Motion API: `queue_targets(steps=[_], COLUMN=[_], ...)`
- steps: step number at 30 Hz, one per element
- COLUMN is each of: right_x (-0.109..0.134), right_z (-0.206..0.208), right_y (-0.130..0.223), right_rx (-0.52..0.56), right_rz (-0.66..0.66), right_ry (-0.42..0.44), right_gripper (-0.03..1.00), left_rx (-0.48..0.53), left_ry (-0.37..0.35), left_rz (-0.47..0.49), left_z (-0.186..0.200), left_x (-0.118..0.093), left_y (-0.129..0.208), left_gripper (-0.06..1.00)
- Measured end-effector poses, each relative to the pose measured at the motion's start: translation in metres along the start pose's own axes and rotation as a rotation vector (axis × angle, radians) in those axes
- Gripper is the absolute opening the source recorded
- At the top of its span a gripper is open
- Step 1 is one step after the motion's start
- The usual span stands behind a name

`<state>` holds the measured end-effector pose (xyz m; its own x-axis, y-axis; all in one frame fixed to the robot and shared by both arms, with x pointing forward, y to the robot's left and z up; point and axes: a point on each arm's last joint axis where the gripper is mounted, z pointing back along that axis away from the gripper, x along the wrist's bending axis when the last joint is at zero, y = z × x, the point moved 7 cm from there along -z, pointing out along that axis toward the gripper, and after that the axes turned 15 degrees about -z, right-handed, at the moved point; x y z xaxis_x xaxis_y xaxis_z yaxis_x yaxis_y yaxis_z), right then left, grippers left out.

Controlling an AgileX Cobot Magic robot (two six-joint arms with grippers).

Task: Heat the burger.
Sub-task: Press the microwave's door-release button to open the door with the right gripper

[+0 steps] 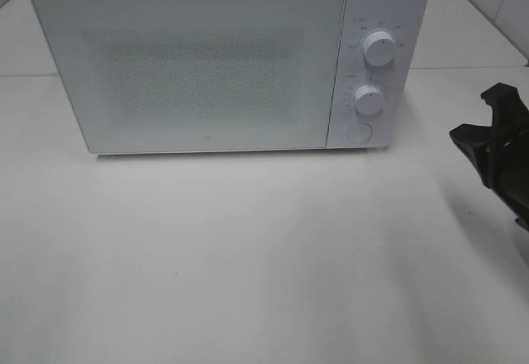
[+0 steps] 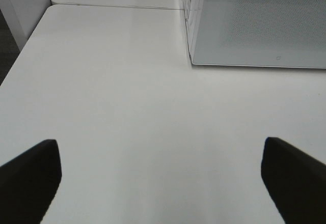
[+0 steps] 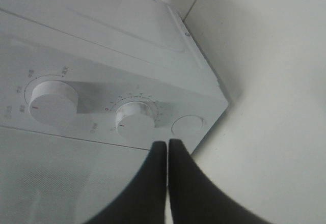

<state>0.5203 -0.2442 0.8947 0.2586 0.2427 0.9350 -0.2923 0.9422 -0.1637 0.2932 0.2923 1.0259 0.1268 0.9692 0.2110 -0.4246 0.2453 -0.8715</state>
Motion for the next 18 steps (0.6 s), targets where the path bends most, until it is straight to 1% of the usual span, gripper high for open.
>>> queue_targets(steps=[1, 2, 3, 5, 7, 10, 12, 18], right_x=[-0.003, -0.003, -0.007, -0.008, -0.009, -0.009, -0.014, -0.019], right_z=[-0.003, -0.003, -0.007, -0.011, -0.021, -0.026, -0.033, -0.045], right_y=[0.007, 0.007, 0.014, 0.019, 0.032, 0.034, 0.037, 0.037], right_rx=[0.005, 0.005, 0.002, 0.002, 0.004, -0.003, -0.008, -0.016], right_rz=[-0.052, -0.052, -0.090, -0.100, -0.118, -0.124, -0.148, -0.161], right_ry=[0.006, 0.006, 0.025, 0.031, 0.035, 0.031, 0.042, 0.055], right_gripper=[0.03, 0.03, 0.03, 0.03, 0.03, 0.03, 0.03, 0.03], left_rx=[0.000, 0.000, 0.000, 0.000, 0.000, 0.000, 0.000, 0.000], left_ry=[0.000, 0.000, 0.000, 0.000, 0.000, 0.000, 0.000, 0.000], left_rz=[0.000, 0.000, 0.000, 0.000, 0.000, 0.000, 0.000, 0.000], left_z=[0.000, 0.000, 0.000, 0.000, 0.000, 0.000, 0.000, 0.000], left_x=[0.000, 0.000, 0.000, 0.000, 0.000, 0.000, 0.000, 0.000], left_y=[0.000, 0.000, 0.000, 0.000, 0.000, 0.000, 0.000, 0.000], left_gripper=[0.99, 0.99, 0.99, 0.99, 0.99, 0.99, 0.99, 0.99])
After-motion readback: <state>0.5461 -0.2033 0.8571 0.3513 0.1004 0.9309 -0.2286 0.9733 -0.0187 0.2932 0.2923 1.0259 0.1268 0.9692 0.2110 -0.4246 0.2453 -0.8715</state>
